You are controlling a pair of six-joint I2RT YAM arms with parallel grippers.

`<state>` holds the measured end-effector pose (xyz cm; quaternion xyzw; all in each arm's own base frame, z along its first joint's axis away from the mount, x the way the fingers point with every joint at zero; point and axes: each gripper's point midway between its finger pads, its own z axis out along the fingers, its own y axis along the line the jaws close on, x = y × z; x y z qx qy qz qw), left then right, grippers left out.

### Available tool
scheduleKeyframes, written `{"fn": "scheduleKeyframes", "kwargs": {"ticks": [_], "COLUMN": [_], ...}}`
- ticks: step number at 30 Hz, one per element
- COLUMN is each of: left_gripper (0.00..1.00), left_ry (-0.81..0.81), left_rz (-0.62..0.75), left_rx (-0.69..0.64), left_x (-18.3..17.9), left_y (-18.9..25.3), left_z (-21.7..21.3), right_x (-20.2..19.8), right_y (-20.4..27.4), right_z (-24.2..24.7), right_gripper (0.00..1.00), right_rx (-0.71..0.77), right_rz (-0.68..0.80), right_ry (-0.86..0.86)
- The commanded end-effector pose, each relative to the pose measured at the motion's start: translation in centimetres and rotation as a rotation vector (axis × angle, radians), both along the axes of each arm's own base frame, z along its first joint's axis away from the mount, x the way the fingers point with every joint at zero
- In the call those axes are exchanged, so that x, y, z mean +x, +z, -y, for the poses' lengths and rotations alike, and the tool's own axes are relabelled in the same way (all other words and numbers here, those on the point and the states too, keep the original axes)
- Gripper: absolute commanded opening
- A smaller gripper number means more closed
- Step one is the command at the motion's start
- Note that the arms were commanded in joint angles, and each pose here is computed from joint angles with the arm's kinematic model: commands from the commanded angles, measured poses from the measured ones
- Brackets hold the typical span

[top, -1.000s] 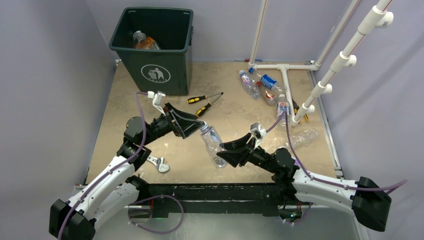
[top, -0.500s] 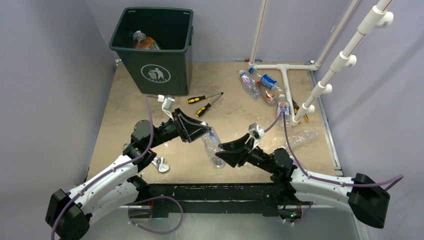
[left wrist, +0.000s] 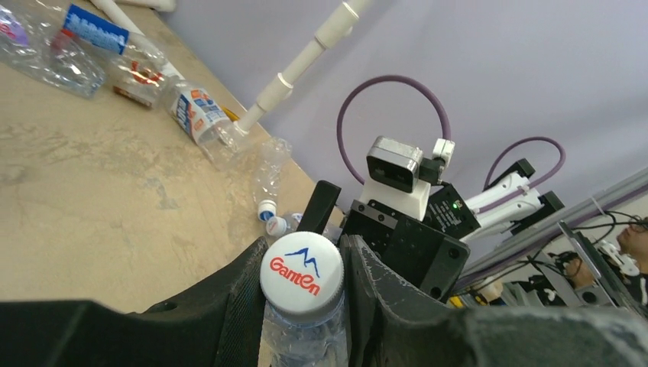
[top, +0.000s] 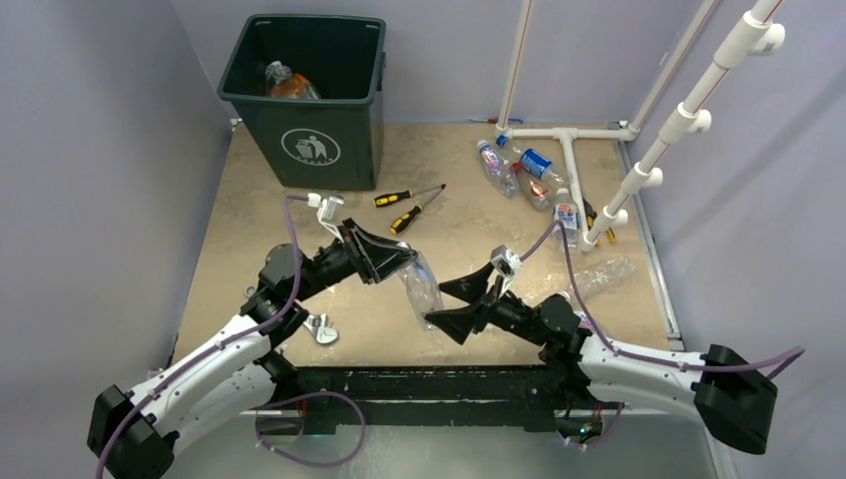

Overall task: Put the plastic bottles in the bin
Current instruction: Pick up the plastic bottle at the center of the board, then place the plastic bottle in the trash bin.

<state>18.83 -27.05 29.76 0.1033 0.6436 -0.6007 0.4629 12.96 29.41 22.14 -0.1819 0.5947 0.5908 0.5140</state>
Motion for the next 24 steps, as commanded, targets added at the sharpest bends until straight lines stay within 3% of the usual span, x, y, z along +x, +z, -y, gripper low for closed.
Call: {"fn": "scheduleKeyframes", "kwargs": {"ticks": [1, 8, 14, 18, 24], "left_gripper": [0.00, 0.00, 0.00, 0.00, 0.00], "left_ry": [0.128, 0.386, 0.750, 1.016, 1.299], "left_rz": [0.091, 0.243, 0.431, 0.545, 0.618], "left_rx": [0.003, 0.108, 0.105, 0.068, 0.204], "left_x": [1.1, 3.6, 5.9, 7.6, 12.9], "left_y": [2.6, 8.4, 19.0, 25.6, 30.8], "left_z": [-1.7, -5.4, -11.3, -15.0, -15.9], "right_x": [0.8, 1.5, 2.3, 2.3, 1.6], "right_y": [2.3, 4.6, 5.9, 4.7, 1.3], "right_z": [0.1, 1.7, 4.4, 5.0, 4.0], "right_gripper": [0.99, 0.99, 0.99, 0.99, 0.99], "right_rx": [0.035, -0.009, -0.058, -0.100, -0.129], "right_rz": [-0.013, 0.002, 0.003, -0.031, -0.097], "right_ry": [-0.040, -0.126, -0.238, -0.258, -0.198]}}
